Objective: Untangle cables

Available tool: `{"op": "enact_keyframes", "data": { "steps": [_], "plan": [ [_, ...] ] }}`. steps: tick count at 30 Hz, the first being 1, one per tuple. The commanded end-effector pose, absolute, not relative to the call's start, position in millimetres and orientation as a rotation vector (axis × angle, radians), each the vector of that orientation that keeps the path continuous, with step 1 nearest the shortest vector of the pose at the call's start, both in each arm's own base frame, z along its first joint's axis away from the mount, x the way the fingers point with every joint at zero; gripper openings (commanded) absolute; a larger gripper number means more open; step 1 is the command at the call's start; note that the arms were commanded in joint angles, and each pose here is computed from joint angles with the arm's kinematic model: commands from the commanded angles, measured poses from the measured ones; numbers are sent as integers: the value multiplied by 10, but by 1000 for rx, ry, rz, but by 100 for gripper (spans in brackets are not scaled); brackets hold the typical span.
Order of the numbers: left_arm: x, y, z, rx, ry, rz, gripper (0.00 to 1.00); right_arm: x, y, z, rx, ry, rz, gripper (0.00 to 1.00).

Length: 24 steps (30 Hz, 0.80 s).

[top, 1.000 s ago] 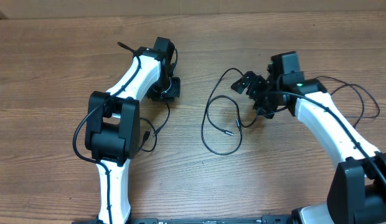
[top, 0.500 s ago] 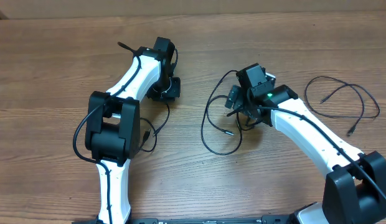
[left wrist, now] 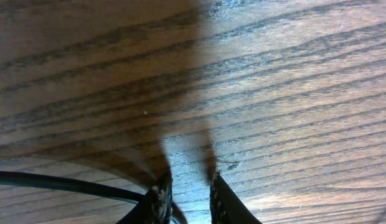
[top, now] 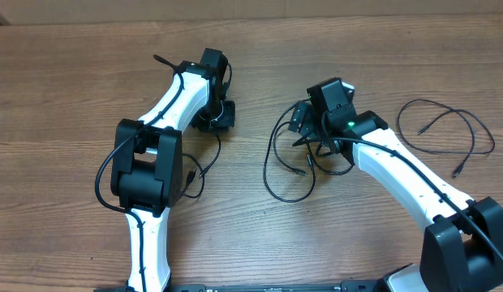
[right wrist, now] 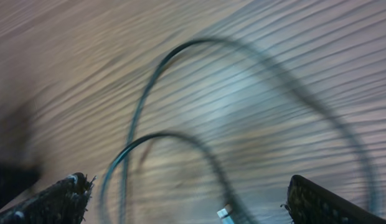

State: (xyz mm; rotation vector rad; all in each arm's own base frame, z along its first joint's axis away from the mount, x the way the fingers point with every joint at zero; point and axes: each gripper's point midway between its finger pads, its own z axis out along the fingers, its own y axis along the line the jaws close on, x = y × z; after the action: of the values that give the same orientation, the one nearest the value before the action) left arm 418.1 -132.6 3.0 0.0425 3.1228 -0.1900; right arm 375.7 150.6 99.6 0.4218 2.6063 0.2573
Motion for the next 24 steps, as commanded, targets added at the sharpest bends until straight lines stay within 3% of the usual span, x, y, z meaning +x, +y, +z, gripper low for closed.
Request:
{"op": "enact_keyframes", "data": {
  "steps": [1, 11, 15, 24],
  "plan": [
    [4162, -1299, -10, 22, 3133, -165, 22, 3678, 1826, 965, 310, 2671, 400, 100],
    [4163, -1300, -10, 21, 3132, -165, 22, 3367, 2211, 313, 163, 2854, 320, 98],
    [4165, -1300, -10, 21, 3132, -165, 22, 3369, 2352, 381, 121, 2838, 344, 86],
    [4165, -1300, -10, 21, 3132, -165, 22, 3191, 2490, 375, -2, 2896, 403, 85]
  ]
}}
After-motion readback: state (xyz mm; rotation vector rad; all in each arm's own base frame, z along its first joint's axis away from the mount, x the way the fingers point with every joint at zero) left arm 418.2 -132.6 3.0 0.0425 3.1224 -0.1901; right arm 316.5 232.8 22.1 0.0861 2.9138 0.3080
